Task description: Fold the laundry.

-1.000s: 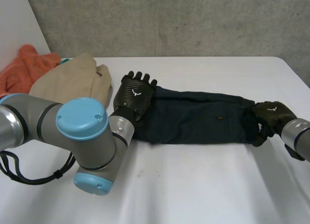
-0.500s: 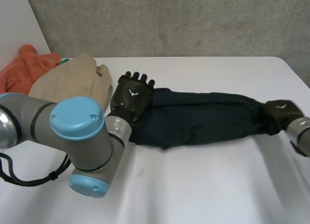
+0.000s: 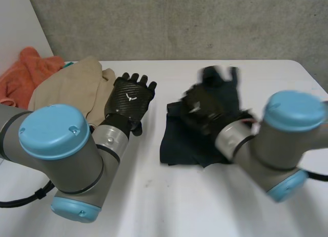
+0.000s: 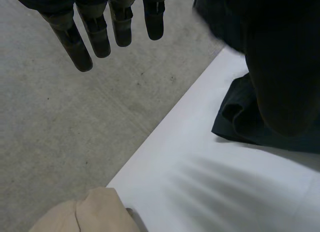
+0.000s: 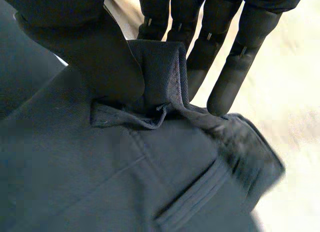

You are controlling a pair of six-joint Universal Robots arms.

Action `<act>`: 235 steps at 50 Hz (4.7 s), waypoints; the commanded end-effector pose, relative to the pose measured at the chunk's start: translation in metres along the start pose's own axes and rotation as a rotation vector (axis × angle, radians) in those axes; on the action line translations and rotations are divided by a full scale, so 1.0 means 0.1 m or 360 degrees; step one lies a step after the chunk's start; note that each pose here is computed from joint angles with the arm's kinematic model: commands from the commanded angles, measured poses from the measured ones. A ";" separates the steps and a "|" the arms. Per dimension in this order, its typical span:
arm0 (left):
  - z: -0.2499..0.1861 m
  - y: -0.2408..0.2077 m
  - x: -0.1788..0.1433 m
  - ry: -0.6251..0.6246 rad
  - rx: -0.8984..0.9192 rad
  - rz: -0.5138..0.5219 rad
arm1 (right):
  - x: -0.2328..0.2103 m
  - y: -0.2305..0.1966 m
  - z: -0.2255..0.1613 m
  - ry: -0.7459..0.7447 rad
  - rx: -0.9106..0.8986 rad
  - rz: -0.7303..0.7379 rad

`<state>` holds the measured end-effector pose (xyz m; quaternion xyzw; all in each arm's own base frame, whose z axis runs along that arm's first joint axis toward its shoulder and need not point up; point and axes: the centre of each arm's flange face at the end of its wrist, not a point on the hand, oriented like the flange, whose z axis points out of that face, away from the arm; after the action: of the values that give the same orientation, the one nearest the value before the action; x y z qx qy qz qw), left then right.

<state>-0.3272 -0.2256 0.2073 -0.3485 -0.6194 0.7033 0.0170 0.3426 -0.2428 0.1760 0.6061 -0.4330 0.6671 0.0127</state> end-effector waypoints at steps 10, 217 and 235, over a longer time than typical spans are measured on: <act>0.26 -0.31 -0.22 -0.0122 0.0176 -0.0038 | 0.42 -0.16 -0.11 0.0125 0.0112 0.0706; 0.71 0.26 -1.78 -0.0517 -0.0110 -0.0123 | 1.17 0.85 -0.45 0.0600 -0.0144 0.0854; 1.33 1.63 -1.72 -0.0072 -0.0224 0.0061 | 0.12 0.47 -0.87 -0.0027 -0.0409 0.0839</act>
<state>-0.1896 -0.4485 0.1622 -0.3215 -0.6694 0.6659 -0.0708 0.2507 -0.2319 0.1774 0.4703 -0.6472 0.5917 -0.0995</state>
